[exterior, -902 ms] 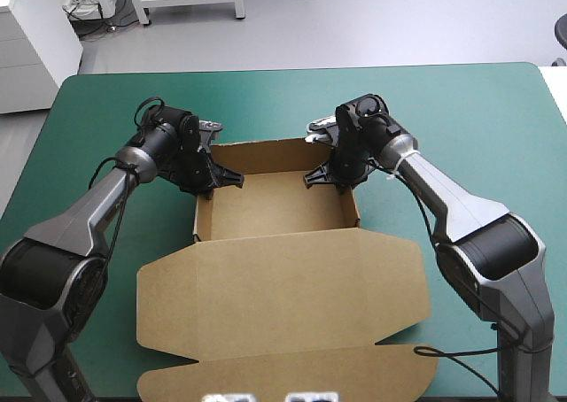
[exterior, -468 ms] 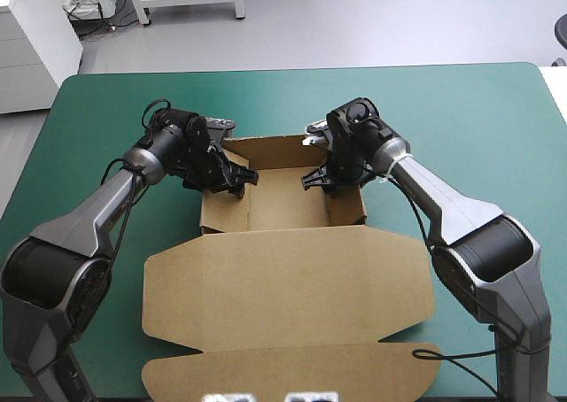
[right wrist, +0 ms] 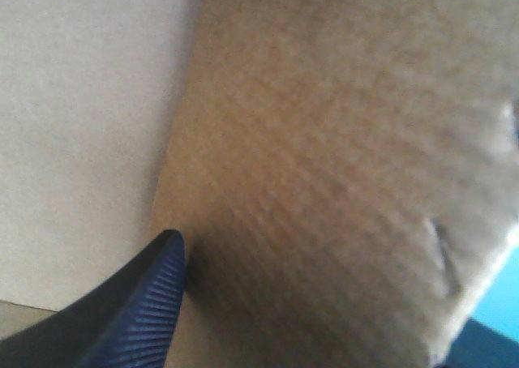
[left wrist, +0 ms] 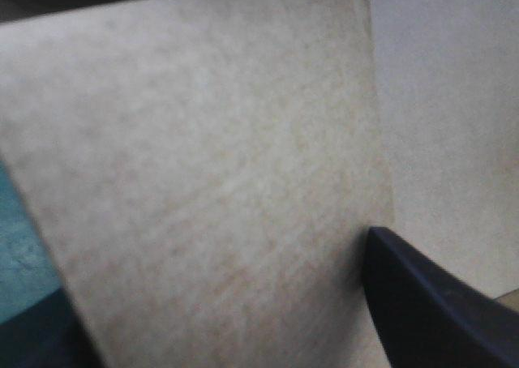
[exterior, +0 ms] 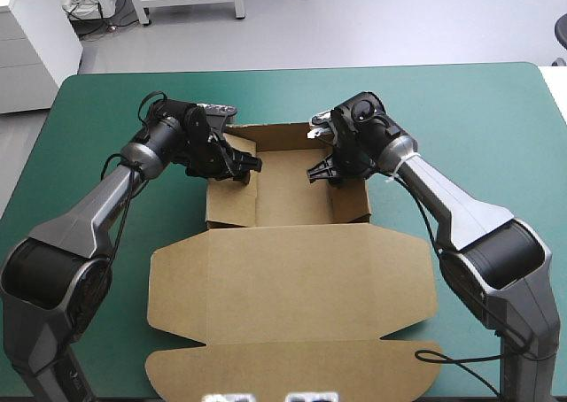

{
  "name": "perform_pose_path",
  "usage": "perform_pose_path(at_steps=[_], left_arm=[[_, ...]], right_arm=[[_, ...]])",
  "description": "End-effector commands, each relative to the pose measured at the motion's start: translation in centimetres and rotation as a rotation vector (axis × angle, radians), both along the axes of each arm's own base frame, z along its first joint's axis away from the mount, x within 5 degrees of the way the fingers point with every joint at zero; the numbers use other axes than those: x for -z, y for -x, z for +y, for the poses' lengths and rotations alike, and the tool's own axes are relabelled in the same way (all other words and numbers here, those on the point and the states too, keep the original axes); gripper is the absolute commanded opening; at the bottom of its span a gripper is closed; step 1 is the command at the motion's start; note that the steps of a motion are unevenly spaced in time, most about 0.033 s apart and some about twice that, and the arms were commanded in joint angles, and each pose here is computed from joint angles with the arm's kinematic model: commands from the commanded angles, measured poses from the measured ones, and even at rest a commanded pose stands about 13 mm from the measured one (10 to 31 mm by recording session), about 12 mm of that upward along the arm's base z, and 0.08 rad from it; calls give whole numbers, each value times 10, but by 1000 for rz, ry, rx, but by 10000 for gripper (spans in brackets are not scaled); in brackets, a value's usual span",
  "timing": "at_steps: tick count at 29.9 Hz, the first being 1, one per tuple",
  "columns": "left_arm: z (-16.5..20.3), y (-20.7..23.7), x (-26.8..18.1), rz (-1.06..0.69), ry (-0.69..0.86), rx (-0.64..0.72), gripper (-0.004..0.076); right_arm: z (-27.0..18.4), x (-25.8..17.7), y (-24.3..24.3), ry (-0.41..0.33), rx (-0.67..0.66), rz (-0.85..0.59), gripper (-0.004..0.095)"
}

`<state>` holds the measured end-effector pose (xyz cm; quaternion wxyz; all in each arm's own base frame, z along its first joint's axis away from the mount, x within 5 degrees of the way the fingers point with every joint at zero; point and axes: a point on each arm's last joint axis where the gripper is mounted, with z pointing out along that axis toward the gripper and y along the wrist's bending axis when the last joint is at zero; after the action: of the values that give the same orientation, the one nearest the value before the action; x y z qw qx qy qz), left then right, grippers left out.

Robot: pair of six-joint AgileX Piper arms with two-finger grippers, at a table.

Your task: Fold the box

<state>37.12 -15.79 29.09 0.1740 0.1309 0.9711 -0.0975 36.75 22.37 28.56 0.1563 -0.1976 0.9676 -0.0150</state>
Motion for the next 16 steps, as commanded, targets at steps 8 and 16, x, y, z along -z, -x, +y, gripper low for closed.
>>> perform_pose_path(at_steps=[8,16], left_arm=[[4,0,-42,-179,-6,-30,518],[2,-6,-46,-250,29,-35,517]], right_arm=[[-25,-36,-2,-44,50,-79,530],[-37,-42,-16,-159,94,-121,530]])
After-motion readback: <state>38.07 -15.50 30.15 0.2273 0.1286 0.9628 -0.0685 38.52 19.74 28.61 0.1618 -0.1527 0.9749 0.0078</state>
